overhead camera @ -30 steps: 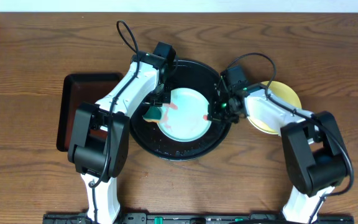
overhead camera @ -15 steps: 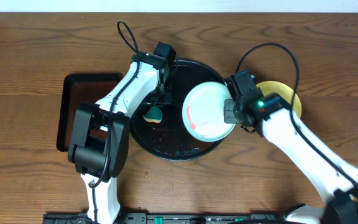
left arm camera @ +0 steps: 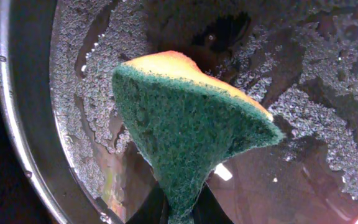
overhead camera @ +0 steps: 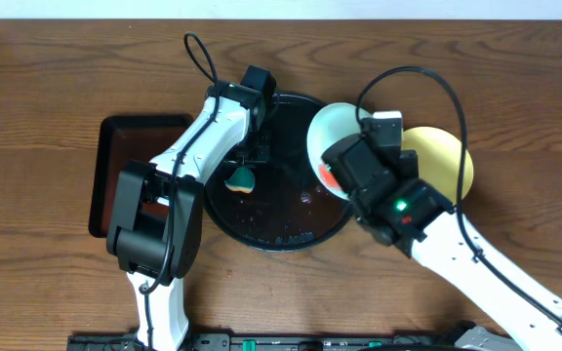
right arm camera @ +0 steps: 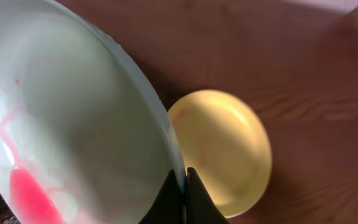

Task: Clean dirty plates on tray and stack at the side
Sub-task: 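Lift the pale green plate with right gripper and carry it right, then place the pale green plate on the stack and release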

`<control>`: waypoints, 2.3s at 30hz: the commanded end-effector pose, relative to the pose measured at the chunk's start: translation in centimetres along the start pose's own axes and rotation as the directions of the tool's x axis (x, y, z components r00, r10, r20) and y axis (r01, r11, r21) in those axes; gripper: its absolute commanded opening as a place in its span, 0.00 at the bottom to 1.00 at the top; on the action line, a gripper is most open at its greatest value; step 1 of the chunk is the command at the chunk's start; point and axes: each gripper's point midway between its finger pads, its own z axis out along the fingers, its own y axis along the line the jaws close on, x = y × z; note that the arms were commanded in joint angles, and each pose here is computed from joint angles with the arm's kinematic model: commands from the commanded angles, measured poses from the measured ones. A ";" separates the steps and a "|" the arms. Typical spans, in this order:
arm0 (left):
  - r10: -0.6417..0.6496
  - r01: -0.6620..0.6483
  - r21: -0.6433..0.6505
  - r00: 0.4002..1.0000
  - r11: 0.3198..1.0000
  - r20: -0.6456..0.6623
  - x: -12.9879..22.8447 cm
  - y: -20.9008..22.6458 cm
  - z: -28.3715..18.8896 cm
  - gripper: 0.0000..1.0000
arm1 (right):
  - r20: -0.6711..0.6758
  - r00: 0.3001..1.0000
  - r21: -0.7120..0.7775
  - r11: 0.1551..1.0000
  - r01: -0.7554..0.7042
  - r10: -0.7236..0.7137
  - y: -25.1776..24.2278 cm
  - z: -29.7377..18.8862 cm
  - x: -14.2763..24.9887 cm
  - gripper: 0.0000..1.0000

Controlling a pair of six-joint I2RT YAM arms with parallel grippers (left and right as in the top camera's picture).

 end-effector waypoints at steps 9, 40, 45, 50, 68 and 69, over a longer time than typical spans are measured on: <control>-0.010 0.010 0.021 1.000 1.000 0.005 -0.3 -0.3 -0.3 0.08 | 0.300 0.943 0.277 0.959 0.056 -0.142 -1.4 -5.6 -4.0 0.01; -0.010 0.010 0.021 1.000 1.000 0.005 -0.3 -0.3 -0.3 0.08 | 0.068 0.998 0.007 1.000 0.014 -0.014 1.1 -1.9 -0.3 0.01; -0.010 0.010 0.021 1.000 1.000 0.005 -0.3 -0.3 -0.3 0.08 | -0.174 0.984 -0.159 0.985 -0.068 0.040 1.1 0.8 2.4 0.01; -0.010 0.009 0.027 1.000 1.000 0.002 -0.2 -0.4 -0.3 0.08 | -0.344 0.936 -0.308 0.933 -0.188 0.075 -0.3 3.1 3.5 0.01; -0.009 0.009 0.041 1.000 0.999 -0.003 -0.2 -0.6 -0.3 0.08 | -0.538 0.723 0.059 0.875 -0.480 0.433 -15.2 11.2 10.3 0.01; -0.009 0.009 0.041 1.000 0.999 -0.003 -0.2 -0.6 -0.3 0.08 | -0.548 0.710 0.073 0.871 -0.486 0.442 -15.3 11.6 10.9 0.01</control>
